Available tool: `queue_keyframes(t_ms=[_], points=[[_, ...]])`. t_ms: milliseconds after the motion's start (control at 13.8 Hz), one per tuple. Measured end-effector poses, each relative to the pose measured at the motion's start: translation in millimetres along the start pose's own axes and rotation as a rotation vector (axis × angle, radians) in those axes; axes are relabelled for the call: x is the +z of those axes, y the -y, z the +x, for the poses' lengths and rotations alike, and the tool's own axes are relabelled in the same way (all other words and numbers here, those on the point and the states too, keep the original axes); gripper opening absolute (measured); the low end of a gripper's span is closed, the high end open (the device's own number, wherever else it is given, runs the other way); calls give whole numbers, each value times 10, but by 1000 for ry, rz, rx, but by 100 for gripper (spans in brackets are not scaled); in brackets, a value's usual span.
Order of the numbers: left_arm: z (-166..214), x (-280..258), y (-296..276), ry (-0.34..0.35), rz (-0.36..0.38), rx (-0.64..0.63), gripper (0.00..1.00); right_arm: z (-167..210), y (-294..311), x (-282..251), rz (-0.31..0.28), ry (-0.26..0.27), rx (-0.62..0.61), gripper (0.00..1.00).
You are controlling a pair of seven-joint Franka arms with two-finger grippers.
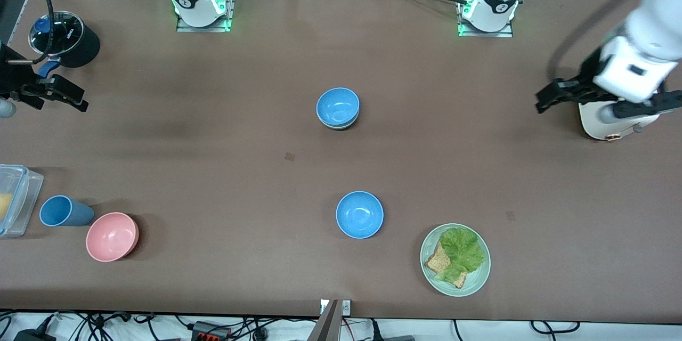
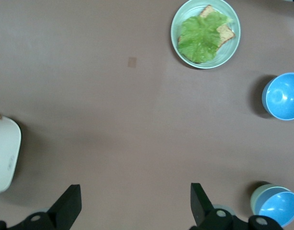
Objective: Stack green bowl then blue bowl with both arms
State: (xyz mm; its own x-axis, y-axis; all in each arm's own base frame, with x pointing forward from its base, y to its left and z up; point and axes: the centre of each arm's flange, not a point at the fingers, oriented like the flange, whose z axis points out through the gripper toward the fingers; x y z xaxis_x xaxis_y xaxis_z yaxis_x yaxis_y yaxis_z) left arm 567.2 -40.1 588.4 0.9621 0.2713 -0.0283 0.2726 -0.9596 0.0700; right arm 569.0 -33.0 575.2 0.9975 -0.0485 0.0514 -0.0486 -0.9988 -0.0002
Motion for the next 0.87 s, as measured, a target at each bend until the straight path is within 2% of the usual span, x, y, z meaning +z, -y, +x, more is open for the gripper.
queue_keyframes(t_ms=[145,362,652,869], points=[[88,-4,265,4,-18,41,100,0,0,0,0,0,0,100],[64,-27,164,-14,-15,82,100,0,-1,0,0,0,0,100],[3,-31,42,-29,60,126,100,0,-1,0,0,0,0,100],[-36,5,60,1,101,132,100,0,-1,0,0,0,0,100]])
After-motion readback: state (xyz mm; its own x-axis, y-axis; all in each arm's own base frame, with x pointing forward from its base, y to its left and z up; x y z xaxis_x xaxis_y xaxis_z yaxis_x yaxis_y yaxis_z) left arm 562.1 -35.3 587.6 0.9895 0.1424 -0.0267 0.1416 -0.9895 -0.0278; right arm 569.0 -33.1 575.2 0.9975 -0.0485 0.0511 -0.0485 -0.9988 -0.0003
